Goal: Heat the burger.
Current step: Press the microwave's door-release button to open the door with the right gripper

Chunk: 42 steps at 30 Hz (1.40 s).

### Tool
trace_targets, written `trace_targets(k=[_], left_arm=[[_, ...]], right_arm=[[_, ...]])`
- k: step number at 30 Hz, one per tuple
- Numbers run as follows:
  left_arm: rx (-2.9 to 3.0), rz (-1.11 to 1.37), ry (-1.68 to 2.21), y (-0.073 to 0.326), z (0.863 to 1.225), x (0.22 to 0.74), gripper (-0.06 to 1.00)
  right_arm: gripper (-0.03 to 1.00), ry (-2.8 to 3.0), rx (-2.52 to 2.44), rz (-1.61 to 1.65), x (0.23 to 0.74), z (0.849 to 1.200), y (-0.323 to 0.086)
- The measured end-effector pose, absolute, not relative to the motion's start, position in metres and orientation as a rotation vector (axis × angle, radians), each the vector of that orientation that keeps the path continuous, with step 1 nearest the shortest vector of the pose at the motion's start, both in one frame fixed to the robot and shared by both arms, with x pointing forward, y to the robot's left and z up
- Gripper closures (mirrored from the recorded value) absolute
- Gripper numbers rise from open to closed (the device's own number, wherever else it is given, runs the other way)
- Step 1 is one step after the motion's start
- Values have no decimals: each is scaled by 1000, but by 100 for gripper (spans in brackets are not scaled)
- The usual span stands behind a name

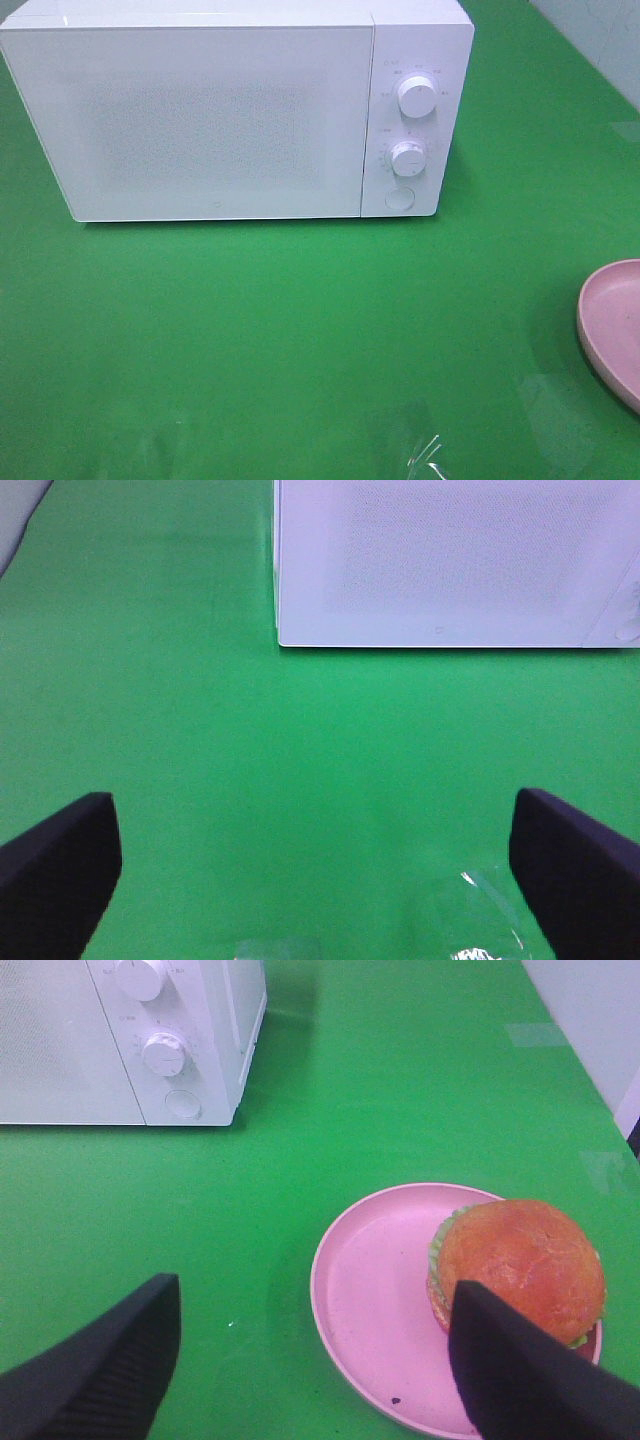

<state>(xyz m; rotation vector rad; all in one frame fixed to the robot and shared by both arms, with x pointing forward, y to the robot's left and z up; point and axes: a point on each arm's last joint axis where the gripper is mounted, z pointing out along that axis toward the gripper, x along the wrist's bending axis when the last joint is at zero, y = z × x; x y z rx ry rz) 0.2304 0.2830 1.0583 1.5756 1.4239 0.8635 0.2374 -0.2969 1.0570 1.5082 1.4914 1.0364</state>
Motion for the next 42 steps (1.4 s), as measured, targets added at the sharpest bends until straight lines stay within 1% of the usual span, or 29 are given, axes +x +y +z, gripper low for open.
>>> trace_targets(k=[8, 28, 42], left_arm=[[1576, 864, 1424, 283, 1058, 230, -3], [1576, 864, 1424, 283, 1058, 230, -3], [1576, 864, 1424, 283, 1058, 230, -3]], right_arm=[[22, 1447, 1486, 1074, 239, 1068, -297], [22, 1421, 1489, 1092, 284, 1084, -297], [22, 1396, 1470, 1108, 313, 1057, -297]])
